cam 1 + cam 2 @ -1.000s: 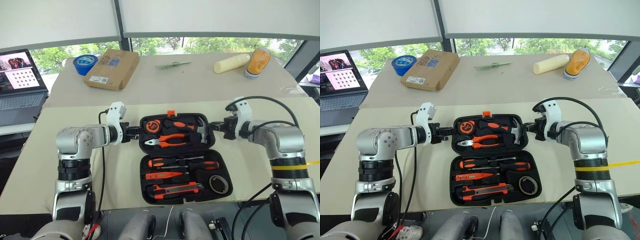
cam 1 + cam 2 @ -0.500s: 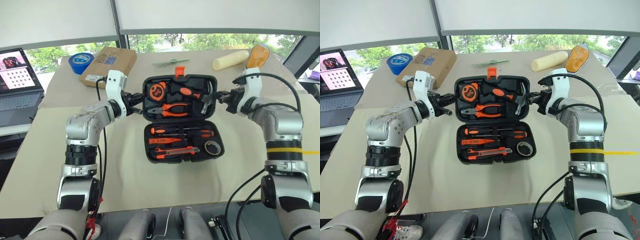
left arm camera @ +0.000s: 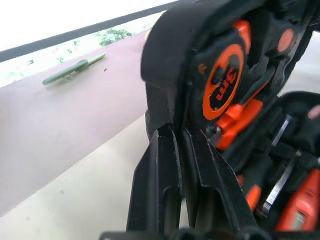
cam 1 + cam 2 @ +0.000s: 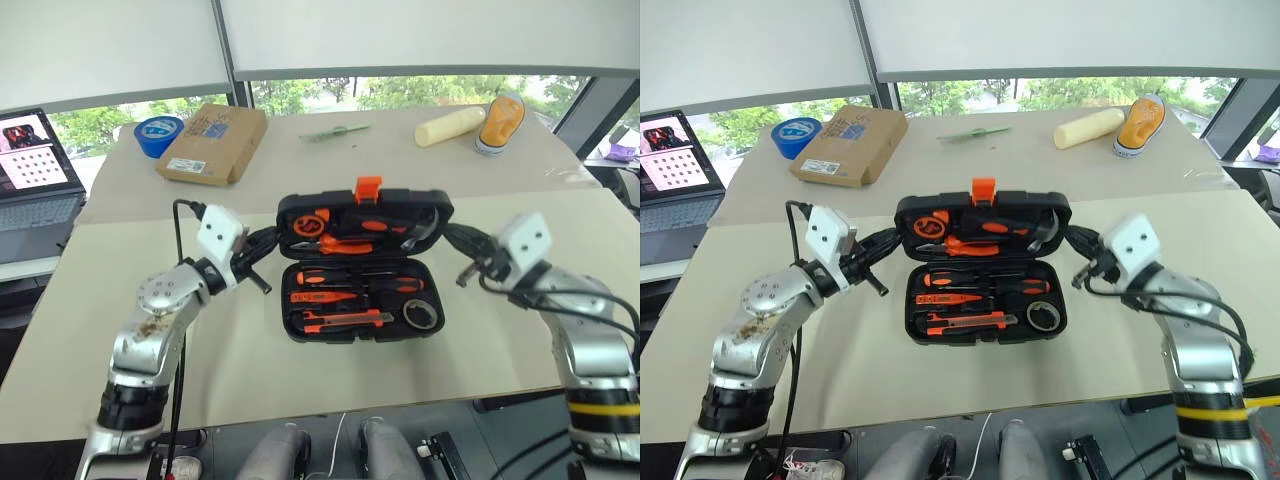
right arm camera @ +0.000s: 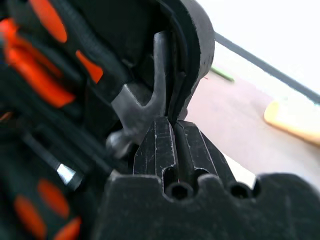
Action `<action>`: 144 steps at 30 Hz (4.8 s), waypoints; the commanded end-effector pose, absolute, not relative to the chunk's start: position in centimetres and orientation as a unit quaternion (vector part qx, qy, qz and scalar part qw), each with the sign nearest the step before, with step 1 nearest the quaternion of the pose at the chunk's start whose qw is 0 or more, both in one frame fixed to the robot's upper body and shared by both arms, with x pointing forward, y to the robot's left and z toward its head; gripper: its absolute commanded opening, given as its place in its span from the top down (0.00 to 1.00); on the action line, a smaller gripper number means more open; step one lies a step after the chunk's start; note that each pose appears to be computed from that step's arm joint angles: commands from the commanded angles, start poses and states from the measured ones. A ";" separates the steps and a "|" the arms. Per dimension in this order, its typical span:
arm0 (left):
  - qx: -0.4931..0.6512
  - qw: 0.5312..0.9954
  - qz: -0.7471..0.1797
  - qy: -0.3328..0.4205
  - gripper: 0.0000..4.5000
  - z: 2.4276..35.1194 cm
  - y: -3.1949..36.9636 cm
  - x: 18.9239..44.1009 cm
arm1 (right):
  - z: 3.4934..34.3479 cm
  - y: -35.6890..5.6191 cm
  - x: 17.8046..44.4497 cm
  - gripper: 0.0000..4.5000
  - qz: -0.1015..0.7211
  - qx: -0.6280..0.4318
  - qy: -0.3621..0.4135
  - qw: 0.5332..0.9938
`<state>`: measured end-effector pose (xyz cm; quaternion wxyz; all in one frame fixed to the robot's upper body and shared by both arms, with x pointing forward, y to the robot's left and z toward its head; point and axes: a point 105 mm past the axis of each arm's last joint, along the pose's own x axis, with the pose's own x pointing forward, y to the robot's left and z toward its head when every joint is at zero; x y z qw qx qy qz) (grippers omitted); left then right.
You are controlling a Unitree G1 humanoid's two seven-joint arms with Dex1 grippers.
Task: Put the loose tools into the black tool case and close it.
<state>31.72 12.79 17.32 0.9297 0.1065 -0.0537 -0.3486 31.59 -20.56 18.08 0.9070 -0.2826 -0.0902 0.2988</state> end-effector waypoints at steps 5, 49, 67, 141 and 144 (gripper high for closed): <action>0.114 0.927 -0.356 0.017 0.50 15.2 15.5 25.3 | 17.2 -20.1 23.5 0.54 0.406 -0.320 -0.042 0.855; 0.236 0.712 -0.659 -0.054 0.99 21.2 6.0 33.5 | 12.1 -21.7 28.9 1.00 0.411 -0.358 0.117 0.830; 0.379 0.596 -0.708 -0.022 0.99 12.8 -0.1 32.2 | 13.8 -17.9 24.5 1.00 0.497 -0.302 0.128 0.804; 0.405 0.570 -0.714 -0.029 0.99 11.4 -0.7 32.1 | 14.6 -16.2 28.7 1.00 0.444 -0.268 0.069 0.852; 0.404 0.570 -0.715 -0.028 0.99 11.3 -0.8 32.0 | 14.5 -16.1 28.7 1.00 0.444 -0.267 0.071 0.853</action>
